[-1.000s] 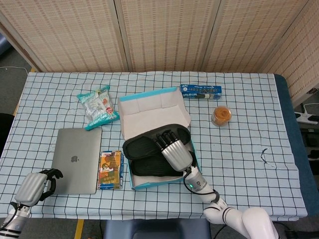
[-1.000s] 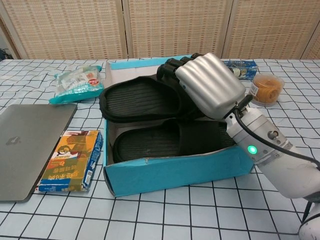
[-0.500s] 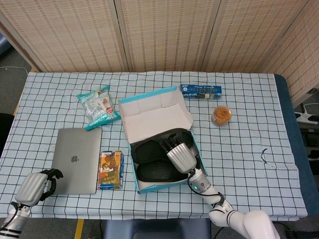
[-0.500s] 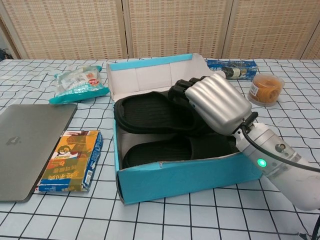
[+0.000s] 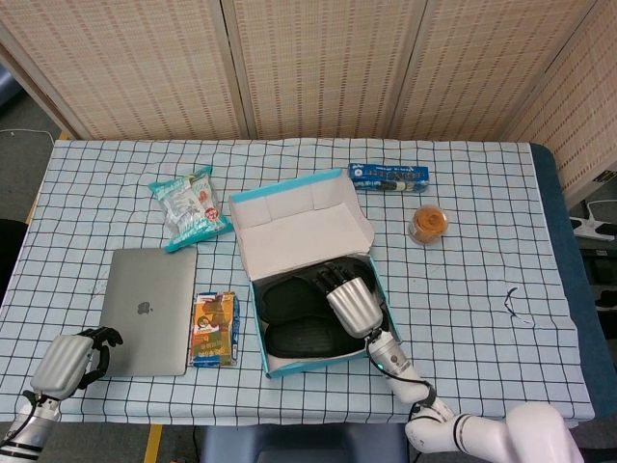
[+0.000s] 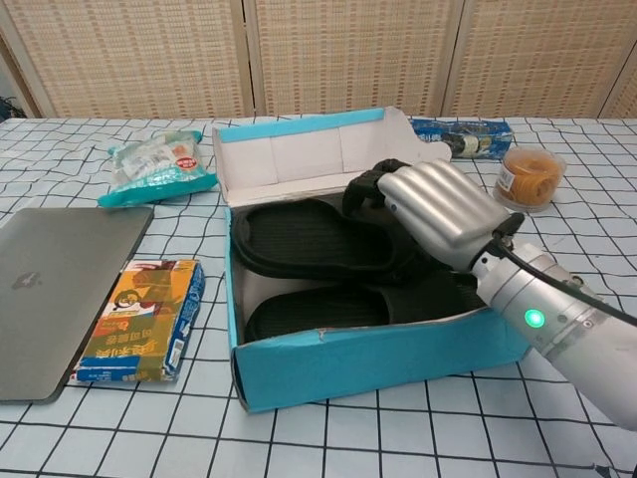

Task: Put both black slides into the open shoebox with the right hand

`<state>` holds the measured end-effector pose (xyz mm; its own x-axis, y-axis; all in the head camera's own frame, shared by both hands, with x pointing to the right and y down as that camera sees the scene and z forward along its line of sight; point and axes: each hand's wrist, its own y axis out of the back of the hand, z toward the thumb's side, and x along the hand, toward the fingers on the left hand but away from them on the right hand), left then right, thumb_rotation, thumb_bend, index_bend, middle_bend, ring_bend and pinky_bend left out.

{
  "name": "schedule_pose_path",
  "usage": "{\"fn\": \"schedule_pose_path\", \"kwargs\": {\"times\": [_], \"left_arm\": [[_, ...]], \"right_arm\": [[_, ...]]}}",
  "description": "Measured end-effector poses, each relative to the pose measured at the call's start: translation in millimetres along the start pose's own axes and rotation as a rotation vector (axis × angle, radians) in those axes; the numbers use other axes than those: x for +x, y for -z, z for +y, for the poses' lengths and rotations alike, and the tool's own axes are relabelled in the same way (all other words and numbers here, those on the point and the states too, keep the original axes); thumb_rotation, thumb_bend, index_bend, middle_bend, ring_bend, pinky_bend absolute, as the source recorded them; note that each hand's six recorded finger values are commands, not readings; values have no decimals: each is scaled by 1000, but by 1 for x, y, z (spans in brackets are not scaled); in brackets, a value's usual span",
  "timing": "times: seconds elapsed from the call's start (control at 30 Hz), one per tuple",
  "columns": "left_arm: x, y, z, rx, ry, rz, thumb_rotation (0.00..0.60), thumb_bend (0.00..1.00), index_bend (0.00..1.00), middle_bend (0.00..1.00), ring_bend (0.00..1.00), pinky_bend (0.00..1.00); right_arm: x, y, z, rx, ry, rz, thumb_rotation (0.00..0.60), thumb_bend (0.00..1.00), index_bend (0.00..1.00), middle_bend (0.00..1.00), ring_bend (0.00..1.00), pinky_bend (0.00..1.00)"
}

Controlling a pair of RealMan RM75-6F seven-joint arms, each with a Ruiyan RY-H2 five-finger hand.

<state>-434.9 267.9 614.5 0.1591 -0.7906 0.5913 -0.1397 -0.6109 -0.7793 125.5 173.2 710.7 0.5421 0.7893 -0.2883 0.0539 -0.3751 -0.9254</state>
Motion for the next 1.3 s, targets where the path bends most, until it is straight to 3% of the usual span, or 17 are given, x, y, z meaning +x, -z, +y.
{"fn": "schedule_pose_path", "kwargs": {"times": [0.17, 0.43, 0.77, 0.97, 1.3], "left_arm": [[0, 0, 0, 3, -2, -1, 600, 722, 441, 449, 478, 672], [0, 1, 0, 4, -3, 3, 600, 722, 441, 449, 478, 672], [0, 0, 1, 9, -9, 2, 600, 723, 441, 448, 478, 672], [0, 0, 1, 14, -8, 2, 600, 722, 441, 448, 478, 672], [1, 1, 0, 7, -7, 9, 600, 723, 441, 449, 478, 672]], "right_arm": [[6, 0, 12, -83, -100, -17, 600, 35, 328, 346, 148, 263], [11, 17, 8, -21, -160, -53, 600, 36, 322, 337, 138, 263], [9, 26, 2, 25, -156, -82, 600, 35, 307, 302, 107, 238], [6, 25, 6, 9, -176, -91, 600, 36, 105, 147, 0, 45], [11, 17, 52, -90, -138, -64, 600, 35, 58, 93, 0, 0]]}}
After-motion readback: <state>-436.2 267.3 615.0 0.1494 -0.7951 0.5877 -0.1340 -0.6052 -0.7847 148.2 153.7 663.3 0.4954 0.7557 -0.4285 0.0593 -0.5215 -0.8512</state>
